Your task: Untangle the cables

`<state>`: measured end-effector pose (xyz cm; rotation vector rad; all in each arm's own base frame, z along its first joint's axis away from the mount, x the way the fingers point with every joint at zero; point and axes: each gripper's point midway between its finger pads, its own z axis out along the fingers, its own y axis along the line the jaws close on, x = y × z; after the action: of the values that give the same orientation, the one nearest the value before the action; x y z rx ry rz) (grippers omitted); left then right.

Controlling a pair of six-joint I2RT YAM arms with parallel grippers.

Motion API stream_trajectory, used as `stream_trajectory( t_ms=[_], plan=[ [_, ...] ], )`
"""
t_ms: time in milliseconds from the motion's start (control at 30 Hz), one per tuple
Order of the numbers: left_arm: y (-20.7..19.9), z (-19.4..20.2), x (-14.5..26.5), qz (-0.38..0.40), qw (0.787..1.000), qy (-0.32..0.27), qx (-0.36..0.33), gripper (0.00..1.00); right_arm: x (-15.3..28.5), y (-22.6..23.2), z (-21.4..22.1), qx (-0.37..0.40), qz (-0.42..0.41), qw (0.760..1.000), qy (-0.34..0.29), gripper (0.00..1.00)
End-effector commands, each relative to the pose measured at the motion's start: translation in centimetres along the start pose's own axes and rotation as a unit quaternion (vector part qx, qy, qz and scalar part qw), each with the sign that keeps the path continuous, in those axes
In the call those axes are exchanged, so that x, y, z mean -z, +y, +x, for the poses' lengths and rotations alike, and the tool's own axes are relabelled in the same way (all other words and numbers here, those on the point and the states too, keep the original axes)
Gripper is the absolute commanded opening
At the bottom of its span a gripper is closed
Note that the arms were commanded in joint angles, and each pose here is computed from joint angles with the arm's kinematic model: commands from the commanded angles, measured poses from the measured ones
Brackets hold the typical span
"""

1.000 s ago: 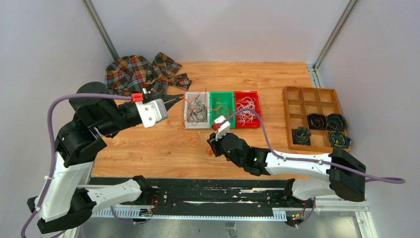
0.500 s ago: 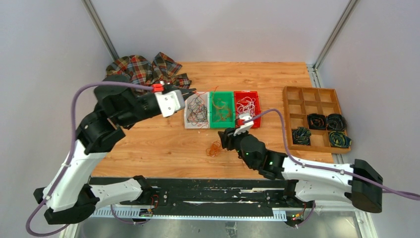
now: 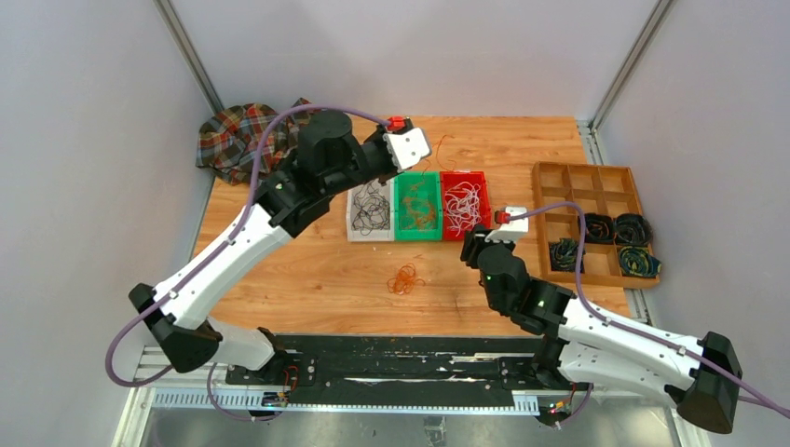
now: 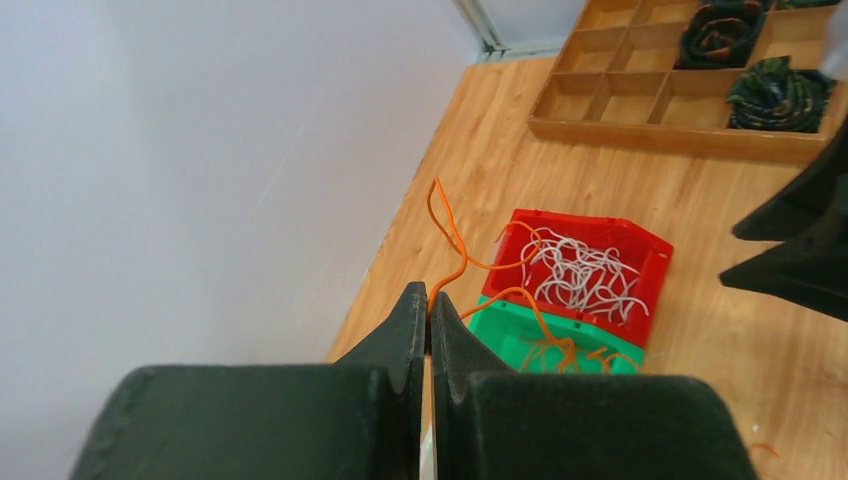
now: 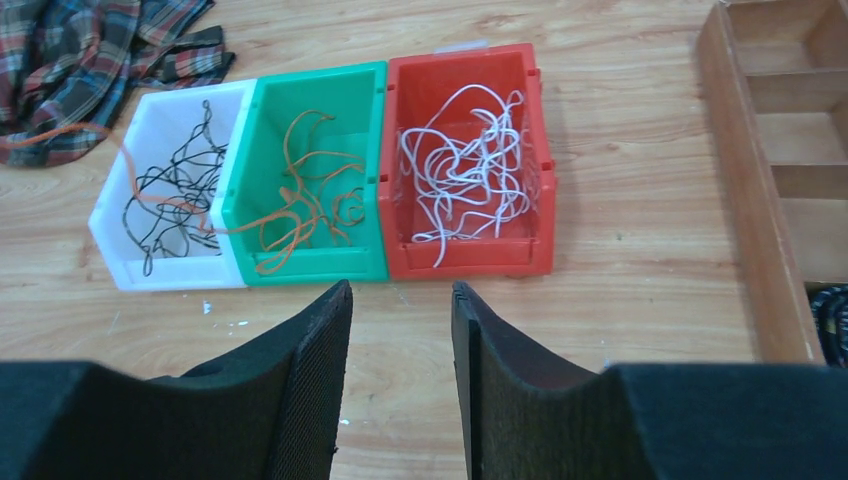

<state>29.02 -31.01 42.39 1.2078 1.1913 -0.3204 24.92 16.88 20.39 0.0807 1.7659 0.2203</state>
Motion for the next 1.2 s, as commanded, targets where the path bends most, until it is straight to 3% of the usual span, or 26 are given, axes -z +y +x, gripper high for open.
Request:
stream_trajectory(
  t_ms=[0, 267, 500, 933, 1167],
  plan=[
    [2.2, 0.0, -2.3, -0.059, 0.998, -0.018, -0.026, 0.00, -0.1, -2.7, 0.0, 0.002, 0.056, 0.998, -0.004, 0.41],
    [2.4, 7.6, -5.4, -0.108, 0.988, 0.071, -0.088, 0.00, -0.5, -4.2, 0.4, -0.003, 0.070, 0.998, 0.002, 0.41],
    [-0.2, 14.3, -6.1, -0.072, 0.980, 0.159, -0.091, 0.01, -1.0, -5.0, 0.7, -0.008, 0.077, 0.997, 0.012, 0.40],
    [-5.1, 21.3, -6.7, 0.036, 0.959, 0.265, -0.095, 0.00, -1.3, -5.3, 0.9, -0.018, 0.083, 0.996, 0.023, 0.39],
    [-5.6, 23.1, -9.7, 0.051, 0.955, 0.277, -0.089, 0.01, -1.2, -5.9, 0.5, -0.021, 0.091, 0.995, 0.024, 0.39]
  ],
)
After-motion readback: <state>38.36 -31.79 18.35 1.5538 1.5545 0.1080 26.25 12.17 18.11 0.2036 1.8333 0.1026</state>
